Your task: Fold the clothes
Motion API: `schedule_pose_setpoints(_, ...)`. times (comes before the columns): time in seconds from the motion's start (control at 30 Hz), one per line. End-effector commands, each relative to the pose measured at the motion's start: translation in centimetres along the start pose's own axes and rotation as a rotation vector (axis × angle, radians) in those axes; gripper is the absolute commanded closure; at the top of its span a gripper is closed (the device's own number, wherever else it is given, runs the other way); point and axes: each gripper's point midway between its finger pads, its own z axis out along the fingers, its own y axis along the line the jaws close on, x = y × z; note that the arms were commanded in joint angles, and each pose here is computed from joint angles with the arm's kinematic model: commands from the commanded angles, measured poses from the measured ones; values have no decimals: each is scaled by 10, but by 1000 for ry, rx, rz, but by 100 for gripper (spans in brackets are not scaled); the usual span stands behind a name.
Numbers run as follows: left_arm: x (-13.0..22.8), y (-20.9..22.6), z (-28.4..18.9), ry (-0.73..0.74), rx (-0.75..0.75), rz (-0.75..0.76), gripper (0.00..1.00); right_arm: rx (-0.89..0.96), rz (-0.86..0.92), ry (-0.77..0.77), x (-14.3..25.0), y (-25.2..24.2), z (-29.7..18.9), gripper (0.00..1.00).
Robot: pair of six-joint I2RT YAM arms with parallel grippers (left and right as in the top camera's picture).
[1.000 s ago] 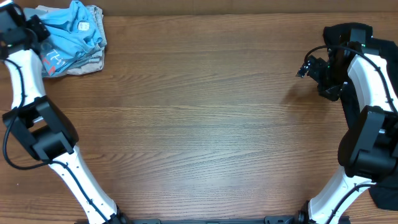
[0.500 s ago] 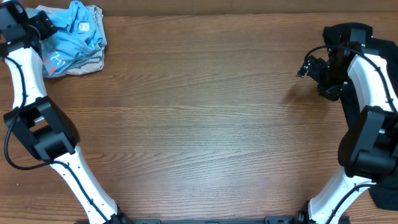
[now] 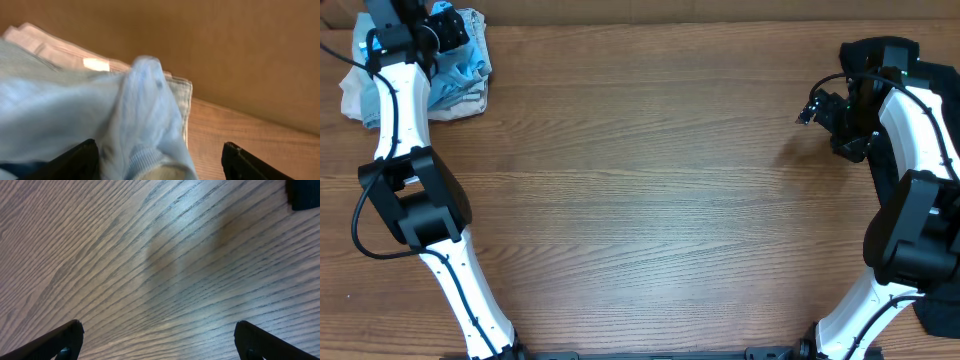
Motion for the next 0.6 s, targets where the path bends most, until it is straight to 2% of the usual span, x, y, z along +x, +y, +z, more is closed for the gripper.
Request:
schedule_pose_setpoints(0.0, -24, 5, -22, -43, -67, -1, 20, -21, -8, -48, -8, 9, -16, 0)
schedule_pose_setpoints(0.13, -22, 24, -24, -40, -176, -1, 19, -21, -8, -48, -8, 9, -16, 0)
schedule_pose_setpoints(0.37, -21, 24, -24, -39, -179, -2, 21, -21, -8, -48, -8, 9, -16, 0)
schedule_pose_setpoints(0.5, -24, 24, -24, -50, -177, 0, 46, -21, -8, -48, -8, 9, -16, 0)
schedule_pose_setpoints(0.57, -26, 24, -24, -59, -176, 1, 70, -21, -8, -48, -8, 9, -16, 0)
